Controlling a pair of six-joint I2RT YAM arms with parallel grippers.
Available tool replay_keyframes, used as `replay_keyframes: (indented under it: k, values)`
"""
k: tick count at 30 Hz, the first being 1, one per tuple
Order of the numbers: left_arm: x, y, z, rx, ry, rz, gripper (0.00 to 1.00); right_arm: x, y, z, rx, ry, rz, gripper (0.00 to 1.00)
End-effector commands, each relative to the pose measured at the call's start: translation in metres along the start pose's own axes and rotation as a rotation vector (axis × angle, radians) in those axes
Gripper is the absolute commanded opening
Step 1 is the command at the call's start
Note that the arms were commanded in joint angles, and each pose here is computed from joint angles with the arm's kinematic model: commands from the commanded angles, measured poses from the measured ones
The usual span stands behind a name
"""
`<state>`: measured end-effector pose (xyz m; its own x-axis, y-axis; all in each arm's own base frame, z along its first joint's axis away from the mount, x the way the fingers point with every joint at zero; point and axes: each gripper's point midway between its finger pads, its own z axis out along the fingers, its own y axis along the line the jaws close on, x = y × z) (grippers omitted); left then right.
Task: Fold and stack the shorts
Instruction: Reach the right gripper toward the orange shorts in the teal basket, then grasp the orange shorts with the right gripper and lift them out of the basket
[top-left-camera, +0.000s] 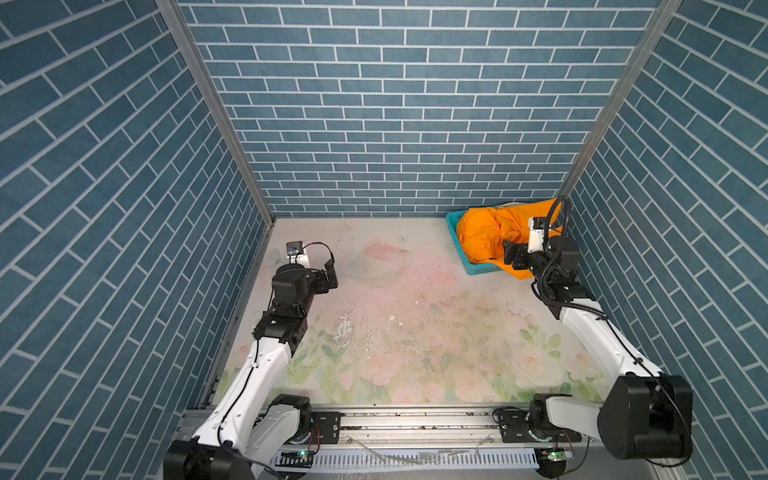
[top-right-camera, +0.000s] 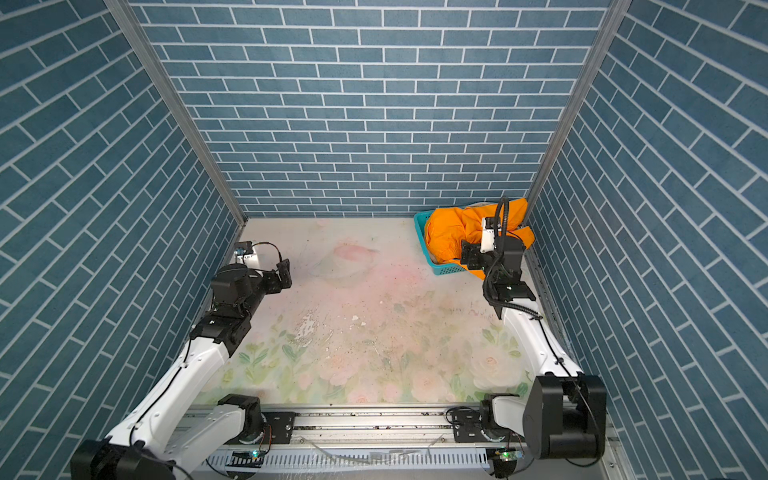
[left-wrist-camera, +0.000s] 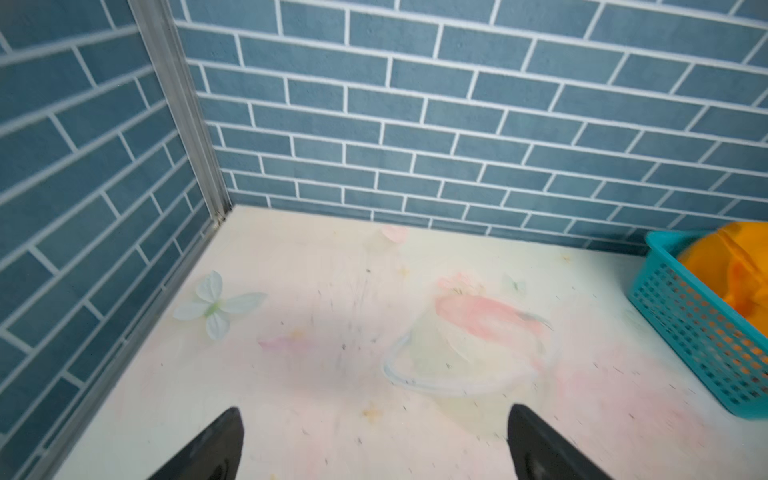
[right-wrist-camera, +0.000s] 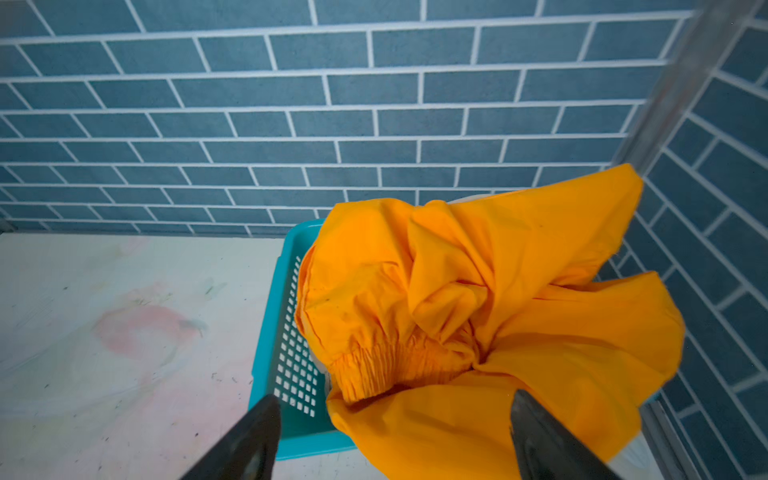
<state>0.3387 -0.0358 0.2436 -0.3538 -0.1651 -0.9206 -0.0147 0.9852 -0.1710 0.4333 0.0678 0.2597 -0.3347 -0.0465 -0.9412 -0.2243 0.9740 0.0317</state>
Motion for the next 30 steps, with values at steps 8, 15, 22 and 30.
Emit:
replay_keyframes:
  k: [8, 15, 22, 30]
  values:
    - [0.025, -0.015, -0.061, 0.084, 0.229, -0.058, 1.0, 0.049, 0.025, 0.109, -0.109, 0.269, -0.046, 0.86]
    - [0.035, -0.011, -0.08, 0.084, 0.244, -0.043, 1.0, 0.066, 0.031, 0.139, -0.156, 0.324, -0.005, 0.65]
    - [0.028, -0.012, -0.089, 0.096, 0.227, -0.031, 1.0, 0.011, 0.054, 0.108, -0.275, 0.243, 0.035, 0.0]
    - [0.023, -0.003, -0.103, 0.054, 0.233, 0.038, 1.0, -0.109, 0.097, 0.002, -0.445, 0.066, 0.093, 0.0]
